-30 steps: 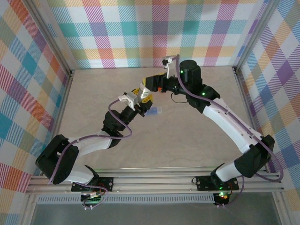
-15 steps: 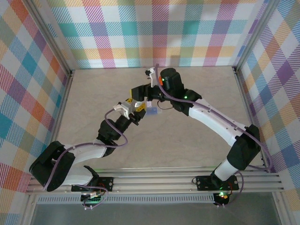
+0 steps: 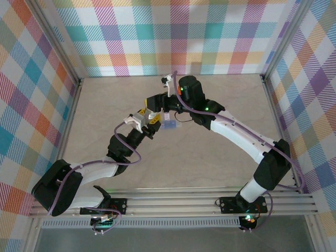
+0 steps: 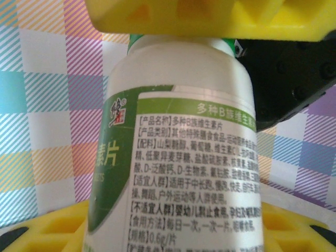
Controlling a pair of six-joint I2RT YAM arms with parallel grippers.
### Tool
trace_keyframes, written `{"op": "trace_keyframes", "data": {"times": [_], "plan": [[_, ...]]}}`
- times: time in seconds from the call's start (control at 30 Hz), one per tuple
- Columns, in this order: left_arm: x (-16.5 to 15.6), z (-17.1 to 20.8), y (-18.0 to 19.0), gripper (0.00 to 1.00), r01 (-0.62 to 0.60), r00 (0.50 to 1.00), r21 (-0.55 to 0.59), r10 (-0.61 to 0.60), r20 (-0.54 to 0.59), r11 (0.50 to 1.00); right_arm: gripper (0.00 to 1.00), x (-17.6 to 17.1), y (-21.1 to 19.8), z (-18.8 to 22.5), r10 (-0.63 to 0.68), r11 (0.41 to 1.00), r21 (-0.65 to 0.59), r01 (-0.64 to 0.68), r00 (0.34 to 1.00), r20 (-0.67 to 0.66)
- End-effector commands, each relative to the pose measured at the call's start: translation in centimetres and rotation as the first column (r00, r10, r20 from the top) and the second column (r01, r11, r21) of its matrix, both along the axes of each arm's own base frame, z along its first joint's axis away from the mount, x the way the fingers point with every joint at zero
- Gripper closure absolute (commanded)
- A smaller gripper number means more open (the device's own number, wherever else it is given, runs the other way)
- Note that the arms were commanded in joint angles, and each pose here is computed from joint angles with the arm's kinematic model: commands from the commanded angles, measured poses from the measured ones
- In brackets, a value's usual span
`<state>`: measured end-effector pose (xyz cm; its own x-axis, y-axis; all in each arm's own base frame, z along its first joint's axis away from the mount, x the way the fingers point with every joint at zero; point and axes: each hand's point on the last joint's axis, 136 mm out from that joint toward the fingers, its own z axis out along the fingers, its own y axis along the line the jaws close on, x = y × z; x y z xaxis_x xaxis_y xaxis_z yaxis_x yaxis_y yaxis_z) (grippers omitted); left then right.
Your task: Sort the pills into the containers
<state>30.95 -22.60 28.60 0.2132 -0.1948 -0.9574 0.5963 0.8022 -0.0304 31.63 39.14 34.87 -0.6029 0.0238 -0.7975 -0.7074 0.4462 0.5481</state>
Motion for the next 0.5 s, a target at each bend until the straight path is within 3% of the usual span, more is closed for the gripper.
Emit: {"op": "trace_keyframes", "data": {"times": [0.0, 0.17, 0.47], "plan": [[-0.81, 2.00, -0.39, 1.00, 0.064, 0.997, -0.049, -0.061, 0.056, 0.997, 0.43, -0.30, 0.71, 1.83, 0.027, 0.998, 0.060, -0.031, 0.998, 0.063], [-0.86, 2.18, -0.67, 1.00, 0.084, 0.996, -0.063, -0.081, 0.049, 0.994, 0.46, -0.28, 0.45, 2.07, 0.012, 0.996, 0.082, -0.019, 0.996, 0.087], [-0.07, 1.80, -1.22, 1.00, 0.091, 0.996, -0.072, -0.089, 0.020, 0.993, 0.74, -0.41, 0.04, 1.54, -0.006, 0.996, 0.087, -0.001, 0.997, 0.082]]}}
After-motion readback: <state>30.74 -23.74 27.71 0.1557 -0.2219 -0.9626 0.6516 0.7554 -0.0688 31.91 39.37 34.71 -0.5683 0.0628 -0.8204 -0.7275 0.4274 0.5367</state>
